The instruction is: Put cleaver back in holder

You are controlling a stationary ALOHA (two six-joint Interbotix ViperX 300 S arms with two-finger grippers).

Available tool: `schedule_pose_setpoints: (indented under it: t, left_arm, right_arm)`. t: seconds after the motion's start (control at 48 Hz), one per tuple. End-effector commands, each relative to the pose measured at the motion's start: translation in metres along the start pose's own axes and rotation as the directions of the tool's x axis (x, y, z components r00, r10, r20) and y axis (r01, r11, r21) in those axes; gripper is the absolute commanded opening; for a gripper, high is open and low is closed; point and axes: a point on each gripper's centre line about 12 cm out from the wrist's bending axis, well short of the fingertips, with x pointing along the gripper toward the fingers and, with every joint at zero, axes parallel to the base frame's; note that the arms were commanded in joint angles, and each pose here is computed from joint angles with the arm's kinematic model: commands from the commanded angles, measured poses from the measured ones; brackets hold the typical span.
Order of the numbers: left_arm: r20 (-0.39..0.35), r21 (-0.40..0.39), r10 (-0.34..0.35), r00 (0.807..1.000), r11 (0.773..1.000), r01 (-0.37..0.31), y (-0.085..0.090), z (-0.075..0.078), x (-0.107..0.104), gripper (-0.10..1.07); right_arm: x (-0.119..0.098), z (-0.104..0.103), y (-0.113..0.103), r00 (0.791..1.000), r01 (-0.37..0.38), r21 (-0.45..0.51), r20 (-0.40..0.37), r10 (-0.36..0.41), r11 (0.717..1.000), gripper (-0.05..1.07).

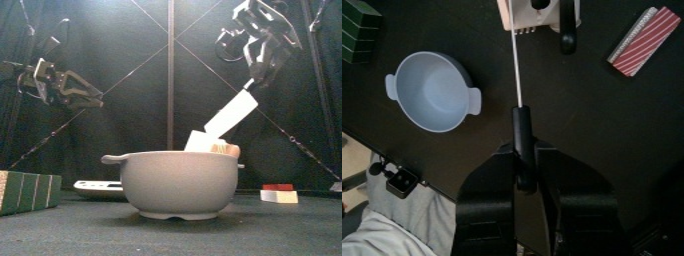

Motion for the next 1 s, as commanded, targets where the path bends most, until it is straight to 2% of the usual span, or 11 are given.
schedule_pose_setpoints:
  t: [0.0,0.271,0.479,0.667,0.979]
  left_arm:
    - [0.013,0.003,0.004,1.0,1.0,-0.004,0.001,0.004,0.002,0.84]
    - [0.013,0.003,0.004,1.0,1.0,-0.004,0.001,0.004,0.002,0.84]
    - [0.012,0.004,0.003,1.0,1.0,-0.003,0.001,0.004,0.002,0.84]
    - [0.009,0.003,0.003,1.0,1.0,-0.003,0.001,0.003,0.001,0.84]
    - [0.007,0.003,0.002,1.0,1.0,-0.003,0.001,0.002,0.001,0.84]
  right_arm:
    - [-0.015,0.005,0.006,1.0,-0.021,-0.004,0.022,0.021,1.0,0.42]
    - [-0.017,0.009,0.008,1.0,-0.007,-0.022,0.021,0.007,1.0,0.42]
    - [-0.011,0.01,0.015,1.0,-0.003,-0.06,-0.014,0.002,0.998,0.42]
    - [-0.014,0.013,0.014,0.999,0.036,-0.064,-0.023,-0.037,0.997,0.42]
    - [-0.01,0.025,0.017,0.999,0.027,-0.106,-0.043,-0.032,0.994,0.42]
